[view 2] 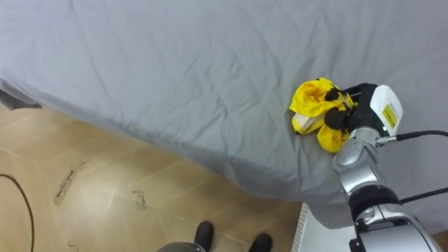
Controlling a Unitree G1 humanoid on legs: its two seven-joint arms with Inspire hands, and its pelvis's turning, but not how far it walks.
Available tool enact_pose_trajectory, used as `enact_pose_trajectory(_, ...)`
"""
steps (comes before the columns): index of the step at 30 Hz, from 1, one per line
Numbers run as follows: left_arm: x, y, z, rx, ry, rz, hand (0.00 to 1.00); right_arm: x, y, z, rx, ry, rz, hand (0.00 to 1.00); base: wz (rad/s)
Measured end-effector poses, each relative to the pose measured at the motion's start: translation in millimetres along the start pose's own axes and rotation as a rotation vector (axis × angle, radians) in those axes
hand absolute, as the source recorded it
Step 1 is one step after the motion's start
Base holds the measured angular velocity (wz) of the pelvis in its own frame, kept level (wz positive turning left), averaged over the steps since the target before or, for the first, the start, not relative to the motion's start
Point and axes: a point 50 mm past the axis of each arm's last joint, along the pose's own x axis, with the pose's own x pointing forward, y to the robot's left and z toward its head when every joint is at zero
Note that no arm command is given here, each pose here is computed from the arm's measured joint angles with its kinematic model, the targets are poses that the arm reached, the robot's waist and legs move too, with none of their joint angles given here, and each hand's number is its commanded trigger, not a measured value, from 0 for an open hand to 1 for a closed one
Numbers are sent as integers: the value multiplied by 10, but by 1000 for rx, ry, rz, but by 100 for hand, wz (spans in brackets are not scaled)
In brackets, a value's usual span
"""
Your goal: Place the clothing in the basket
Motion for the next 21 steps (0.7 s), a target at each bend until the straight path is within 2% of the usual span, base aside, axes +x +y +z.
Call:
enact_pose_trajectory(16, 6, 91, 109, -54, -38, 22, 0, -73, 39, -157, 21, 34, 27, 100, -3)
enact_pose_trajectory(21, -5, 159, 77, -115, -46, 76, 0, -239, 50, -331, 78, 35, 27, 100, -13)
